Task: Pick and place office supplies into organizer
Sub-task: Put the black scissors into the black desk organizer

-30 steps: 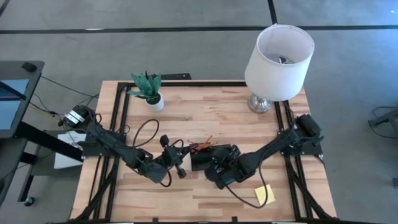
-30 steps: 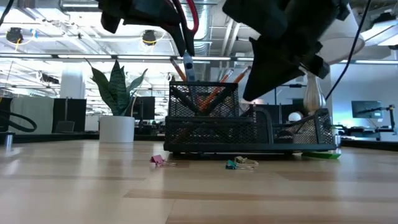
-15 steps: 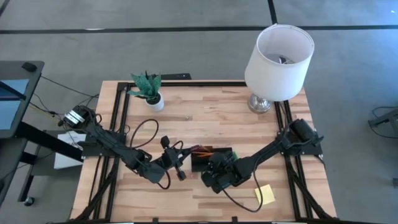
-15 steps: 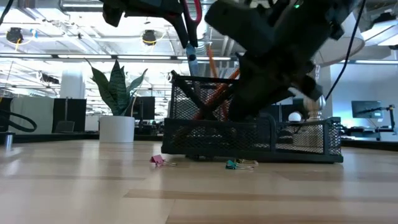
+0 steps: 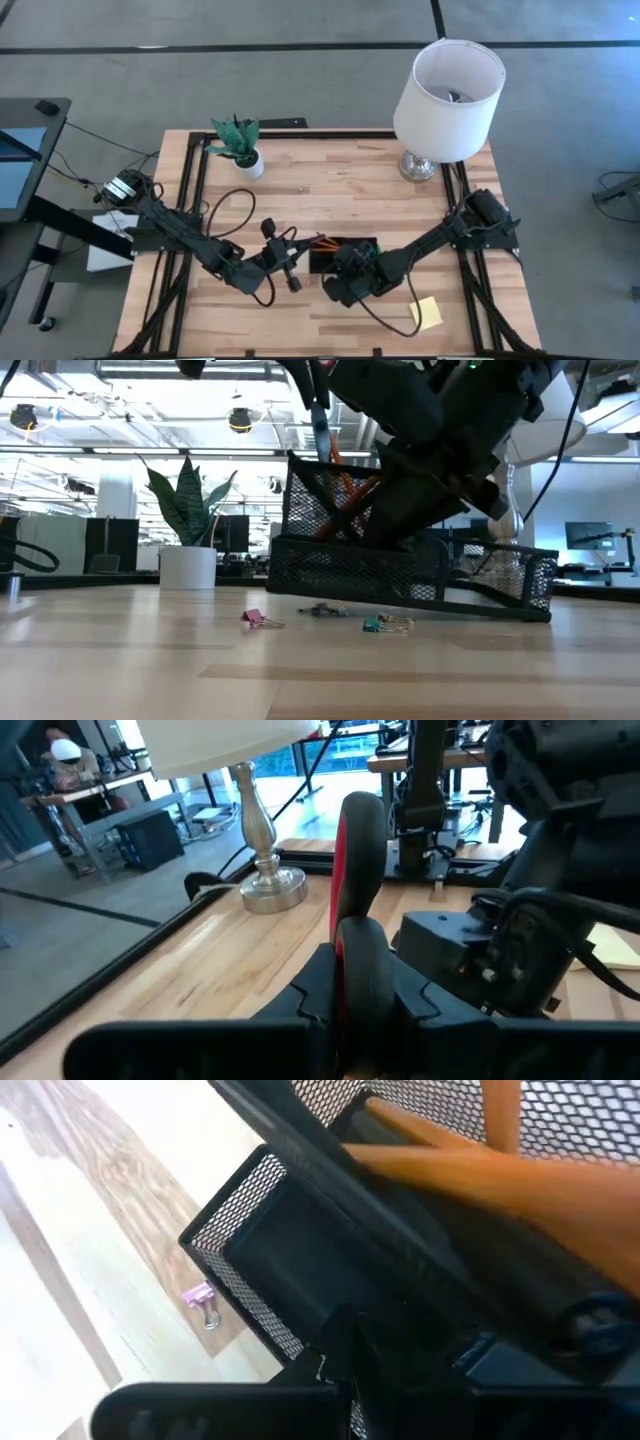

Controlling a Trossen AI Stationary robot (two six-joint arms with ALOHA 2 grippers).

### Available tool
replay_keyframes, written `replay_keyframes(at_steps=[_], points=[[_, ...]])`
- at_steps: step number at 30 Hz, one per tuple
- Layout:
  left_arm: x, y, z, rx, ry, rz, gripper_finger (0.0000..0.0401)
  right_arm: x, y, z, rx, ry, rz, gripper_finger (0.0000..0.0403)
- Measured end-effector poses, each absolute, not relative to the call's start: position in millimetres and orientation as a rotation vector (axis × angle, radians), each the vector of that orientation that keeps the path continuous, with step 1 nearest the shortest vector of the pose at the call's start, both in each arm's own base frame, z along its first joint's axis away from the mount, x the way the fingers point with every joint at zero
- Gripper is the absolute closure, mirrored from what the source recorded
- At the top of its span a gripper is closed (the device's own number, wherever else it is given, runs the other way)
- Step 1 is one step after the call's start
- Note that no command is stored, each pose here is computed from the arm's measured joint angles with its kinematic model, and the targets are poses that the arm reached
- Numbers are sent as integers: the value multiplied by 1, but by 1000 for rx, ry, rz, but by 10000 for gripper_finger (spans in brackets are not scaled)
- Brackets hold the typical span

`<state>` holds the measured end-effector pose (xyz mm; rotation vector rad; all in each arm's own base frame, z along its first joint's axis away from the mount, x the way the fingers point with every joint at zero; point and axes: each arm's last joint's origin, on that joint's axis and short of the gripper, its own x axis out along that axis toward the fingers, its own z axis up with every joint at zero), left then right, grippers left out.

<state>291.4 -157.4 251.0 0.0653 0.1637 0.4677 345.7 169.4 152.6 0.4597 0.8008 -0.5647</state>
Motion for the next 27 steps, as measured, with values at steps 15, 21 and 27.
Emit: replay_keyframes(at_steps=[15,21,27], points=[[289,-154,243,43,220,511,383,358,150,149,544,859,-549,403],[294,-155,254,74,213,508,383,359,150,149,566,870,-534,403],[296,-156,261,105,220,509,383,360,148,149,548,877,-531,403]])
